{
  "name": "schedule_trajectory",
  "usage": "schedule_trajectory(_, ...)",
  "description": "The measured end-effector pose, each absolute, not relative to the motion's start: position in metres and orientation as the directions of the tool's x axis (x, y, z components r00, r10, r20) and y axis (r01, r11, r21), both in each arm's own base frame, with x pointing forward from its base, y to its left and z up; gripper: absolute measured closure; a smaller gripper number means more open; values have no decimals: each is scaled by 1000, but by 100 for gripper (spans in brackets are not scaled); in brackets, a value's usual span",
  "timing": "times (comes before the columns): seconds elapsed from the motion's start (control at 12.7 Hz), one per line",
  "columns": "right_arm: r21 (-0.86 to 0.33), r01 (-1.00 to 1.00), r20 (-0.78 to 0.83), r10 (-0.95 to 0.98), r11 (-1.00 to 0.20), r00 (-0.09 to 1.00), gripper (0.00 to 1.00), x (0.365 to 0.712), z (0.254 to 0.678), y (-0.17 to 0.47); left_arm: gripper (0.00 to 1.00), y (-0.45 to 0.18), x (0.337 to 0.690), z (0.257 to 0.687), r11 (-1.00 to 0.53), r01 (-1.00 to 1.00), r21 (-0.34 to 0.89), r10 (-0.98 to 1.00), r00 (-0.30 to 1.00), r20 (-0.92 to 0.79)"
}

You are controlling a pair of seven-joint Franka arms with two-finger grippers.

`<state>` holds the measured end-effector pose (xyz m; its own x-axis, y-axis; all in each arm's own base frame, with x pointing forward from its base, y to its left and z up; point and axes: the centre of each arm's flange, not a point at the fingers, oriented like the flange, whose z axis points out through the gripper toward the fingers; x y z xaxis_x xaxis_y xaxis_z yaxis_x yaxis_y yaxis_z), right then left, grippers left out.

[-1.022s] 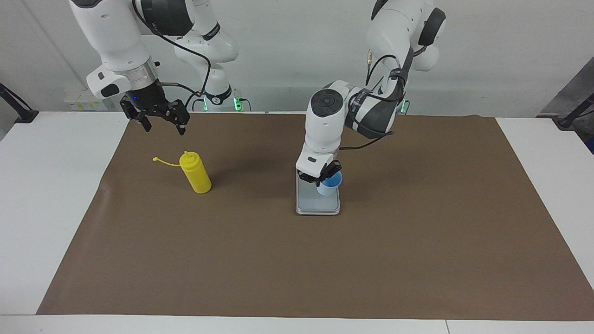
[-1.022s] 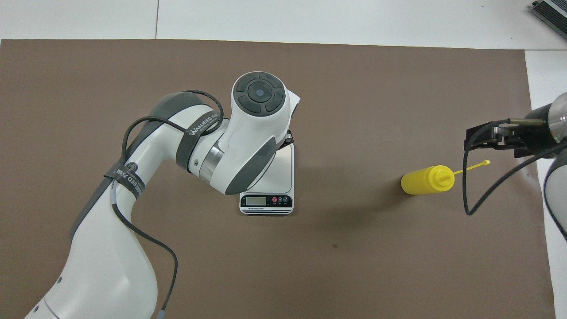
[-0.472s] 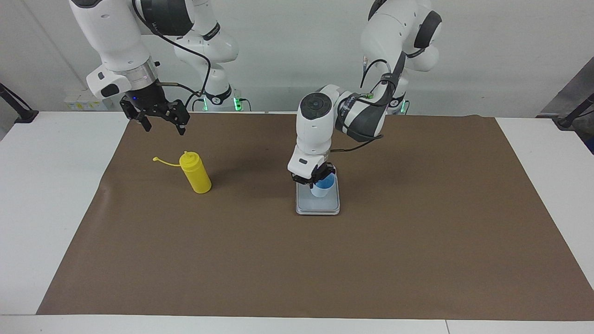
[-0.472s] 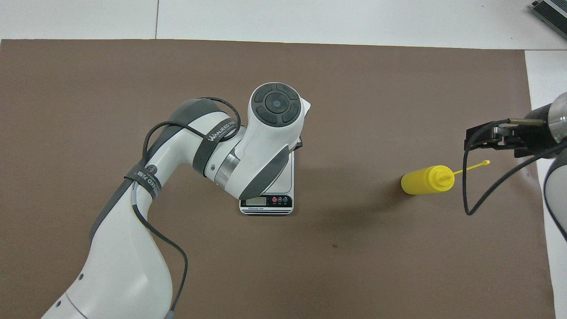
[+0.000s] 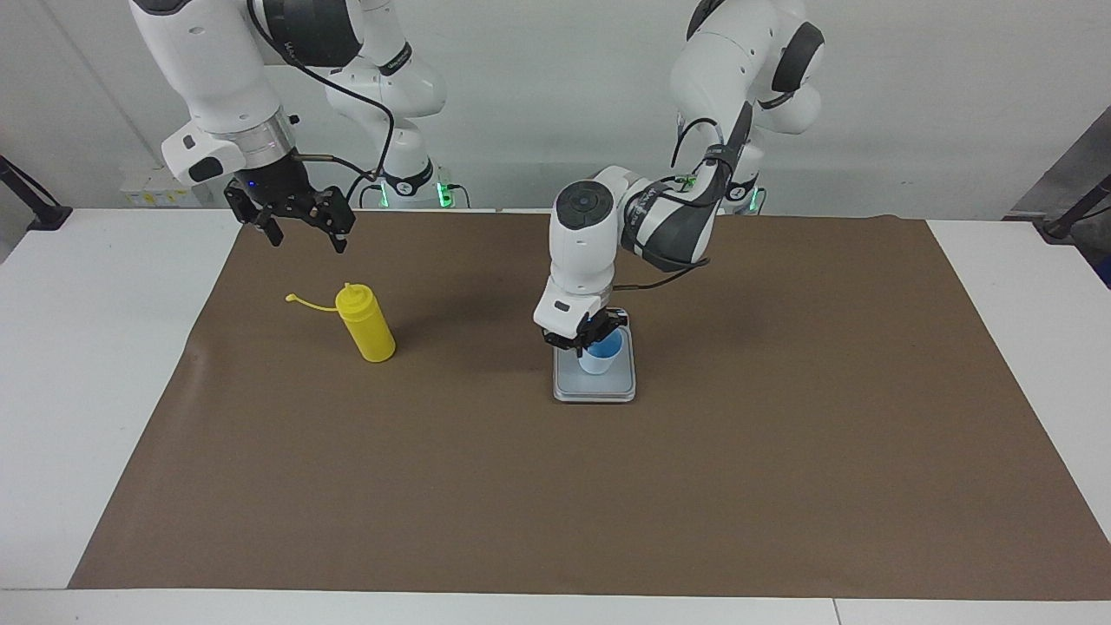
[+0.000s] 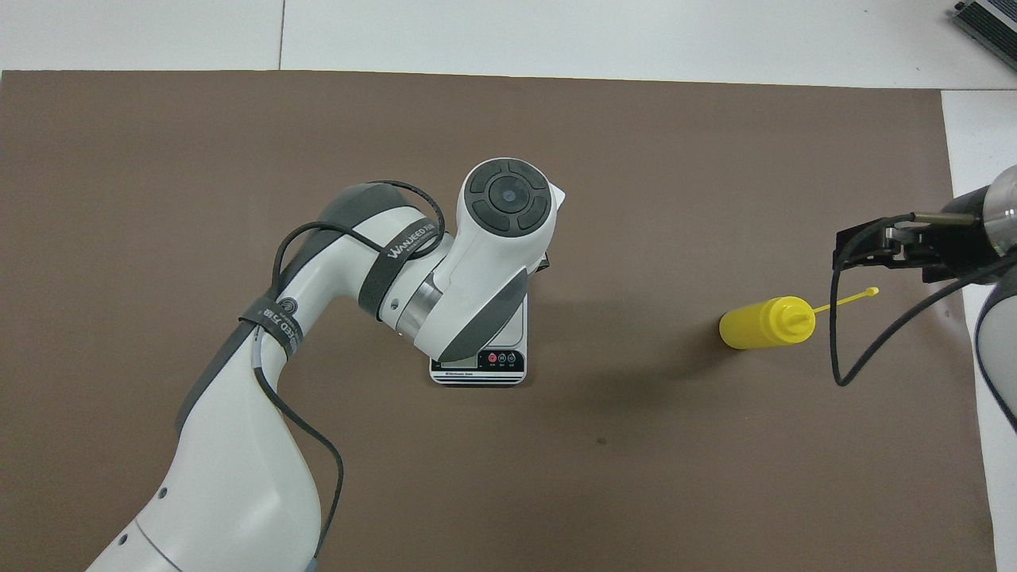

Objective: Pour seasoning into cup on scale with both arms
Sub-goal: 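Lower the blue cup onto the scale with the left gripper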

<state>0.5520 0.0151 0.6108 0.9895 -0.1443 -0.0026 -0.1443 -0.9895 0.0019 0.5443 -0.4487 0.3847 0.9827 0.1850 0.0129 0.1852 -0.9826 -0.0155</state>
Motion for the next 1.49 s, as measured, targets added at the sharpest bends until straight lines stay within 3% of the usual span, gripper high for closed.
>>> schedule_trajectory(0.39,2,-144,-3,-144,-990,990,0,552,611,15,96,-448,542,385,-983,184,-12,184,983,20)
schedule_trajectory(0.55,2,-144,-3,-144,-990,990,0,552,611,15,91,-447,542,379,-983,184,-19,184,983,16)
schedule_trajectory(0.71,2,-144,-3,-144,-990,990,0,552,611,15,67,-446,541,378,-982,185,-27,184,983,11)
schedule_trajectory(0.79,2,-144,-3,-144,-990,990,0,552,611,15,67,-445,541,379,-982,185,-32,185,983,6)
schedule_trajectory(0.94,2,-144,-3,-144,-990,990,0,552,611,15,52,-445,542,388,-982,187,-39,187,982,3)
schedule_trajectory(1.49,2,-146,-3,-146,-989,989,0,552,611,14,48,-443,557,428,-977,207,-44,207,978,6)
